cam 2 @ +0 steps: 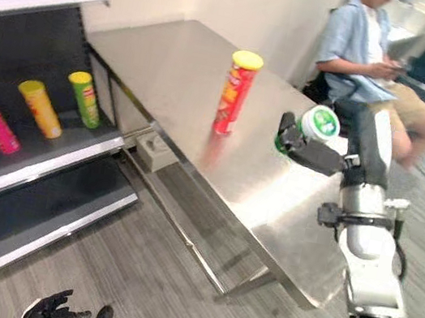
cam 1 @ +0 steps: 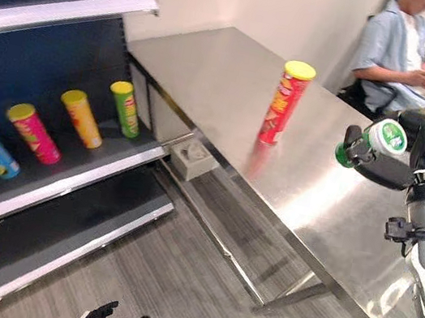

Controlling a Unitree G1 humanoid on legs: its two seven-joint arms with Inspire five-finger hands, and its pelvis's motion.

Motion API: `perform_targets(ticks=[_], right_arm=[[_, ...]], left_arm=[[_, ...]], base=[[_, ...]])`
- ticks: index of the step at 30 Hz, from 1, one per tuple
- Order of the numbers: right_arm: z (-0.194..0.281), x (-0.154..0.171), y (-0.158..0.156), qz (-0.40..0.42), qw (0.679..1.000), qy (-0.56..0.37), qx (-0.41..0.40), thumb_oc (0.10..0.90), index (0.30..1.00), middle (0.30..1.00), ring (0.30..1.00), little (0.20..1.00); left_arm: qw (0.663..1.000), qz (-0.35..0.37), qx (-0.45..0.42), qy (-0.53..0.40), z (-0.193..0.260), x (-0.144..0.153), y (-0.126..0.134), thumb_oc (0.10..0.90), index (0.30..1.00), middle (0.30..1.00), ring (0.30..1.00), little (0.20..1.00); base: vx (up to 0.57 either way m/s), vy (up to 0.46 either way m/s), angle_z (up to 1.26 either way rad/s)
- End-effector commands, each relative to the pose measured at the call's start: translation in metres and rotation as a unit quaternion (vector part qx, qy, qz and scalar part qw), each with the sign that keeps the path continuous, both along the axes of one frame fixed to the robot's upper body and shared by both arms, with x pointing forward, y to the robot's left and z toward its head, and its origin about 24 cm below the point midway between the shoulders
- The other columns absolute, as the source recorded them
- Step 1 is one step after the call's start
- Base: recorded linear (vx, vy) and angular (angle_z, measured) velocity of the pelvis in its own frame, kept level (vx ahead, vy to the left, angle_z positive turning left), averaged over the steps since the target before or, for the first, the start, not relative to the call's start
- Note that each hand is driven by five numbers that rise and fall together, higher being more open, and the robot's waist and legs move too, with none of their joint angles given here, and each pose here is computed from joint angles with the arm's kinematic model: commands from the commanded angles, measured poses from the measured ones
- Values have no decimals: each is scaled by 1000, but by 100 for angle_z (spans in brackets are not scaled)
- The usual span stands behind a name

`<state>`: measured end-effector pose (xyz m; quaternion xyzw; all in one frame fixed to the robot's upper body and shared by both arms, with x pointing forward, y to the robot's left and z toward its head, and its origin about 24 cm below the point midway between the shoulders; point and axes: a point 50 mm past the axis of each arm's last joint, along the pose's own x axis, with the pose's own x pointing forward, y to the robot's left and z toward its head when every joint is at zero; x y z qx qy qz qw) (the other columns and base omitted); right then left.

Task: Put the goods on the table back onto the shelves and tidy them up.

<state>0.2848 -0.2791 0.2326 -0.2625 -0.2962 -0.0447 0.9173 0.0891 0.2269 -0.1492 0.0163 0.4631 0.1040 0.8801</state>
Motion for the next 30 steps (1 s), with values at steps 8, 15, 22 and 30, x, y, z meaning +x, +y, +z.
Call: perform_targets(ticks=[8,15,22,30], right_arm=[[89,-11,22,98,984,-148,-1,400,300,300,300,300],[97,-1,20,92,980,-166,52,400,300,300,300,300],[110,-7,28,106,980,-168,8,400,300,300,300,300],[118,3,47,157,978,-137,-11,400,300,300,300,300]], left_arm=[[999,-6,31,-5,4,7,17,800,900,900,900,900],[997,-59,56,-5,8,19,20,800,900,900,900,900],[995,-63,73,-33,18,35,33,800,900,900,900,900],[996,-54,60,-23,14,27,27,800,900,900,900,900]], base=[[-21,229,80],[93,386,66],[44,129,62],[115,-144,45]])
